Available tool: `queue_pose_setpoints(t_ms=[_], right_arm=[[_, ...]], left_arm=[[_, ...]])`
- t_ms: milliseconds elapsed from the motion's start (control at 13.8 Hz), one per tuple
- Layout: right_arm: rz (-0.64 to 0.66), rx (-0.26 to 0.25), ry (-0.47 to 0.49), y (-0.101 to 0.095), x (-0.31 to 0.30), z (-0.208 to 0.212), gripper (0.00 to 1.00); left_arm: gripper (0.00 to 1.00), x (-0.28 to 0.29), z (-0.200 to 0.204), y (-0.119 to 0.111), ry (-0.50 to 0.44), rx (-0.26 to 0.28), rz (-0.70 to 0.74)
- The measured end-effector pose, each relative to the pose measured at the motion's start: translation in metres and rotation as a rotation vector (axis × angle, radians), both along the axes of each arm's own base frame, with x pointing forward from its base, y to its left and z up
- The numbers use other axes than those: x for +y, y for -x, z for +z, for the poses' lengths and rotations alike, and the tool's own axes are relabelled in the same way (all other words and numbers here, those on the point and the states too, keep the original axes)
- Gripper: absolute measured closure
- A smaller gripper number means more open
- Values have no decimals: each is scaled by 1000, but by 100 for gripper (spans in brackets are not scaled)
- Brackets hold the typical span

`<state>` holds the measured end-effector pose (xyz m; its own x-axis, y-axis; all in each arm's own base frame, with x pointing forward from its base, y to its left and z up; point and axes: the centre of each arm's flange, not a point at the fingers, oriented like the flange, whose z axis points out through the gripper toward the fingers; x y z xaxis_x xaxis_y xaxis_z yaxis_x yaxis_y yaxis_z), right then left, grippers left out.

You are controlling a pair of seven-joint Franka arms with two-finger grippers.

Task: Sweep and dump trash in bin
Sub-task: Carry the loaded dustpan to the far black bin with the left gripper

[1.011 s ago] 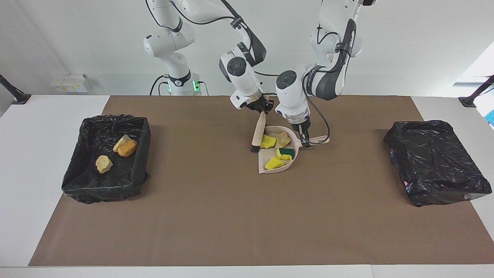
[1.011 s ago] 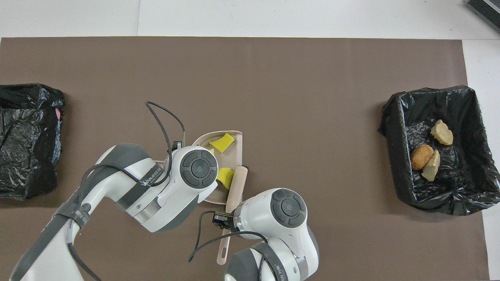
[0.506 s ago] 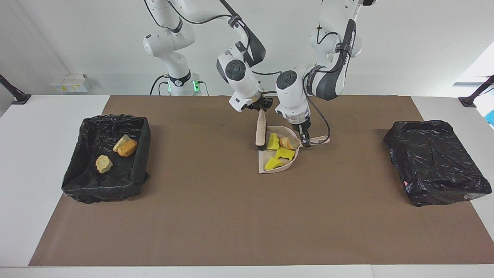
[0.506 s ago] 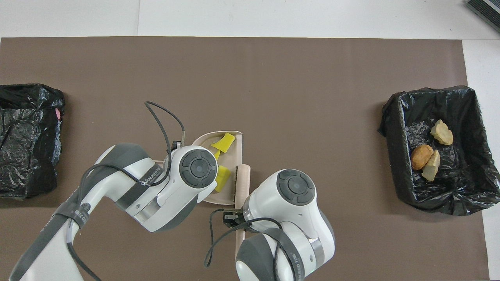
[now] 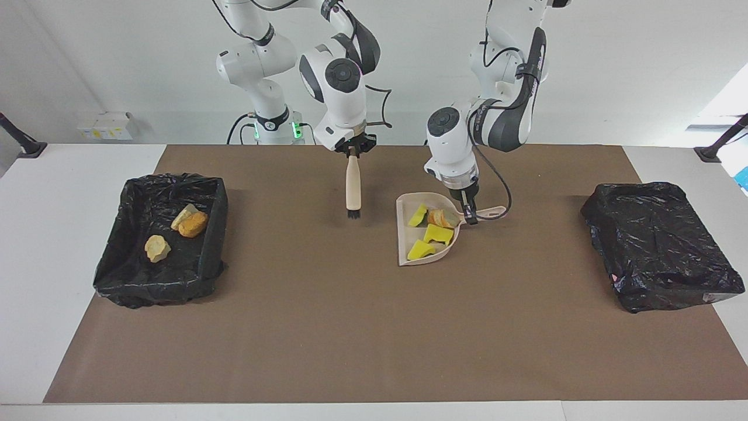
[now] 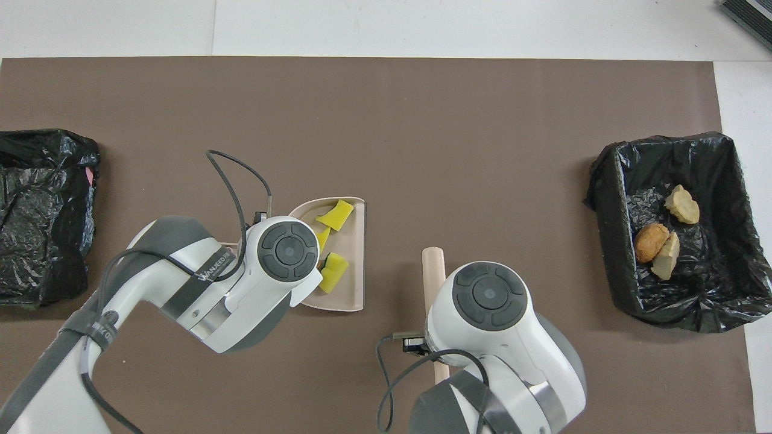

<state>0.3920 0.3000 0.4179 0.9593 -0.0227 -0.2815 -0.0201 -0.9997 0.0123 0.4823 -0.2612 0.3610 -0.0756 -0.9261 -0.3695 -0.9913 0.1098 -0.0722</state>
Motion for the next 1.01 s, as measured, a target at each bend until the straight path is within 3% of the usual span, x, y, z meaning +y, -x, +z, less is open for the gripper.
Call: queue_pose_setpoints(t_ms=[361, 650, 867, 1011], right_arm=[[2, -51, -10, 9, 21, 3, 74], [-6, -102, -14, 62, 85, -20, 74], [4, -115, -34, 102, 132, -67, 74], [2, -109, -29, 116, 151, -94, 74]], left_arm=[[69, 50, 61, -16, 70, -23, -15], [69, 106, 116, -27, 97, -17, -39], [69, 153, 142, -37, 78, 3, 54], [69, 189, 153, -43, 73, 11, 104]])
